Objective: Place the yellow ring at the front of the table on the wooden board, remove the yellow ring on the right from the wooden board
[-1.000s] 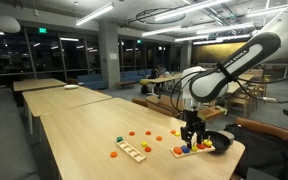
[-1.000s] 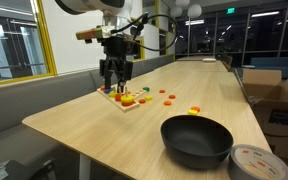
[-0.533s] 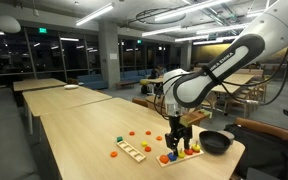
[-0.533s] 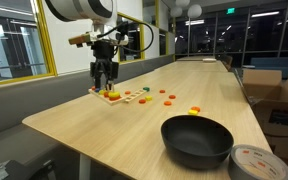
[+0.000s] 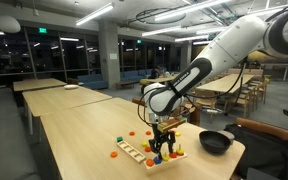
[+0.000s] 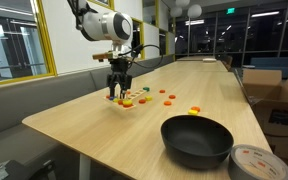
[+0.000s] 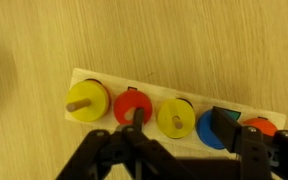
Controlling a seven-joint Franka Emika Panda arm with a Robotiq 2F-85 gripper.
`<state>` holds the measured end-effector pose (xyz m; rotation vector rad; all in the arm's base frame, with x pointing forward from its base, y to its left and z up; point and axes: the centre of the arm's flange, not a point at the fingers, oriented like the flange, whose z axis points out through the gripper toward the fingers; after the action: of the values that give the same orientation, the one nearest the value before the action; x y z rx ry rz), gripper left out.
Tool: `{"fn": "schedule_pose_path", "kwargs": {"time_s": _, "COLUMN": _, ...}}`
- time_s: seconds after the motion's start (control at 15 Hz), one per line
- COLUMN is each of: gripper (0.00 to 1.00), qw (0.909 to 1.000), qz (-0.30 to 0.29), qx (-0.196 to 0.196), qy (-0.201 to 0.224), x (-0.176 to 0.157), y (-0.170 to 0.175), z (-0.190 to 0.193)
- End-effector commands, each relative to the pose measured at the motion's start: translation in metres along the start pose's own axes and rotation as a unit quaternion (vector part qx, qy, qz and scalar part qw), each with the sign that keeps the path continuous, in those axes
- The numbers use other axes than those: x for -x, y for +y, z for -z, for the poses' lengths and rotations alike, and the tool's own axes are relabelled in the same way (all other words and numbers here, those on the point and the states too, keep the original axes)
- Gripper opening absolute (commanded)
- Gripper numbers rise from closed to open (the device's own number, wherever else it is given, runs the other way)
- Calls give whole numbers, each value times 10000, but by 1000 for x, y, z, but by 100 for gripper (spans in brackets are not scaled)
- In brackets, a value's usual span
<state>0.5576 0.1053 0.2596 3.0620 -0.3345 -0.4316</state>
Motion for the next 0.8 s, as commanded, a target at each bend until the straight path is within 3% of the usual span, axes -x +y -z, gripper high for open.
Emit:
{"fn": "schedule_pose_path", "kwargs": {"time_s": 0.0, "gripper": 93, "qw": 9998, "qz": -8, "qx": 41, "qy": -192, "x": -53, "y": -10, "z": 2}}
{"fn": "schedule_pose_path", "kwargs": {"time_s": 0.13, "gripper": 93, "qw": 9997, "qz": -29, "qx": 45, "qy": -249, "x": -66, "y": -7, "z": -6}}
{"fn": "schedule_pose_path", "kwargs": {"time_s": 0.2, "gripper": 48, "qw": 9996, "qz": -35, "qx": 49, "qy": -263, "x": -71, "y": -4, "z": -8}}
{"fn": "schedule_pose_path", "kwargs": {"time_s": 0.27, "gripper": 47, "qw": 9996, "qz": -42, "qx": 54, "qy": -266, "x": -75, "y": -2, "z": -10}}
{"fn": "schedule_pose_path", "kwargs": {"time_s": 0.6, "gripper": 9, "qw": 9994, "qz": -105, "qx": 58, "qy": -321, "x": -85, "y": 11, "z": -13}}
{"fn": "schedule_pose_path", "kwargs": {"time_s": 0.73, "gripper": 5, "qw": 9995, "qz": -136, "qx": 21, "qy": -283, "x": -80, "y": 24, "z": -6}}
